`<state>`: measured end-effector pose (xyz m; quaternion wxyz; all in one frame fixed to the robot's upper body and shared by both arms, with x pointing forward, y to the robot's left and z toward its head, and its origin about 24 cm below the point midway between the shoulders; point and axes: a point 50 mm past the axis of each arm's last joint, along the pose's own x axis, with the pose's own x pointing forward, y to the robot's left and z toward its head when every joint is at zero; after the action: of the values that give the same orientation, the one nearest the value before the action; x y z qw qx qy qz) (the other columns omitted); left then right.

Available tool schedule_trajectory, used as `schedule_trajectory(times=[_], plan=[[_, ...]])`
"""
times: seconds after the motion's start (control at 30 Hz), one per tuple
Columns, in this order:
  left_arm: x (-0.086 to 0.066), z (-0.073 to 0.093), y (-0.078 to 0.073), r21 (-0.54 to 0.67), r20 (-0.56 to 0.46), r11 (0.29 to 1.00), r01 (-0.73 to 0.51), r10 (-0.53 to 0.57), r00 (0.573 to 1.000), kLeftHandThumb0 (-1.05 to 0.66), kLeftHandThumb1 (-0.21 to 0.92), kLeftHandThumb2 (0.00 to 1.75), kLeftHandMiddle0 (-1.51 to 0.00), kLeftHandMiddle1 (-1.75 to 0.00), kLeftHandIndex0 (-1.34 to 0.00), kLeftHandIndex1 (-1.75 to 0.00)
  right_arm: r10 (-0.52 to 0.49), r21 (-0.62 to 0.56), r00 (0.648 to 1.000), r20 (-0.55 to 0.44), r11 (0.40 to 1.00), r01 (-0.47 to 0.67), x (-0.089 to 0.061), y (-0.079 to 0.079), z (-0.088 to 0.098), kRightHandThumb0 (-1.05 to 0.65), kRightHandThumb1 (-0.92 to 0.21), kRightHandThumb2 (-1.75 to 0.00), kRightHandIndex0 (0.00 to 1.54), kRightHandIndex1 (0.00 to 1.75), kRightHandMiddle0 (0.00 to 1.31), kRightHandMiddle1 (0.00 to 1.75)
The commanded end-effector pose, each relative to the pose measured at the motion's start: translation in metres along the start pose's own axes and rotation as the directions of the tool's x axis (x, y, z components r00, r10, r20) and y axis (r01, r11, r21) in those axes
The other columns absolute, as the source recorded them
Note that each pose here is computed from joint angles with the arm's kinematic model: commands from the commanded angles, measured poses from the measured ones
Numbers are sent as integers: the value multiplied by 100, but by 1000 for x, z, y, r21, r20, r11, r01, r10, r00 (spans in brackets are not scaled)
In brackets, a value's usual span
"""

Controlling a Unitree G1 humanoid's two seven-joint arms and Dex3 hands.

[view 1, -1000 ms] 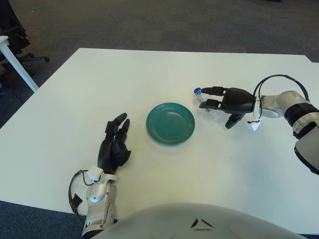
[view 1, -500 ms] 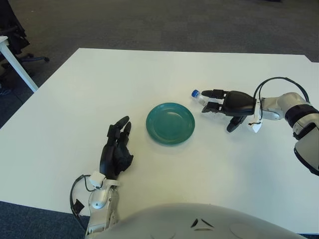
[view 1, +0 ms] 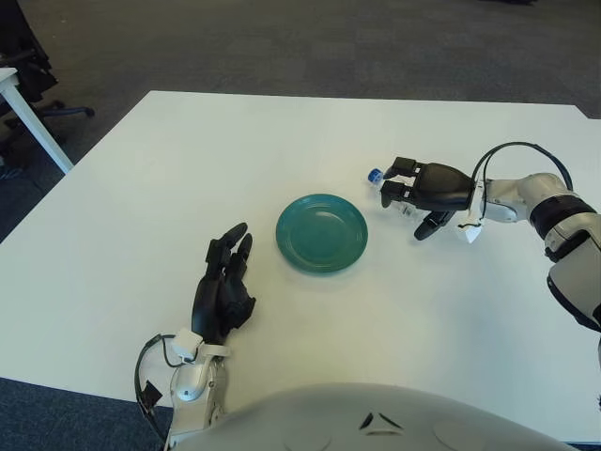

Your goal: Put the bottle into the plate.

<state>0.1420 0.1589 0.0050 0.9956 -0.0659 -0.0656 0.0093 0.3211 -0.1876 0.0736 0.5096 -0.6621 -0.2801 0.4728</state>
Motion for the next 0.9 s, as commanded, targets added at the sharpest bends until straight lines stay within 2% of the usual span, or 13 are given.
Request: schedule_trajectory(times=[0.0,0.23,0.87], plan=[[-8,-9,2,2,-62,1000,-15,15,998,-90,92,97,-29,0,0,-74,30,19,1000,1,999,-30,-1,10,4,-42,-56,-100,72,174,43,174],[-7,-9,4,3,-62,1000,-16,16,998,-90,92,97,-29,0,0,-74,-11,-5,1000,8,1000,11,1,8,6,-42,-54,-103,82,175,44,175],[-4,-12,9,4,-66,1000,-18,18,998,-90,92,97,-29,0,0,-74,-81,-4,997,14,997,81,6,8,9,-42,-52,-106,90,175,46,175]])
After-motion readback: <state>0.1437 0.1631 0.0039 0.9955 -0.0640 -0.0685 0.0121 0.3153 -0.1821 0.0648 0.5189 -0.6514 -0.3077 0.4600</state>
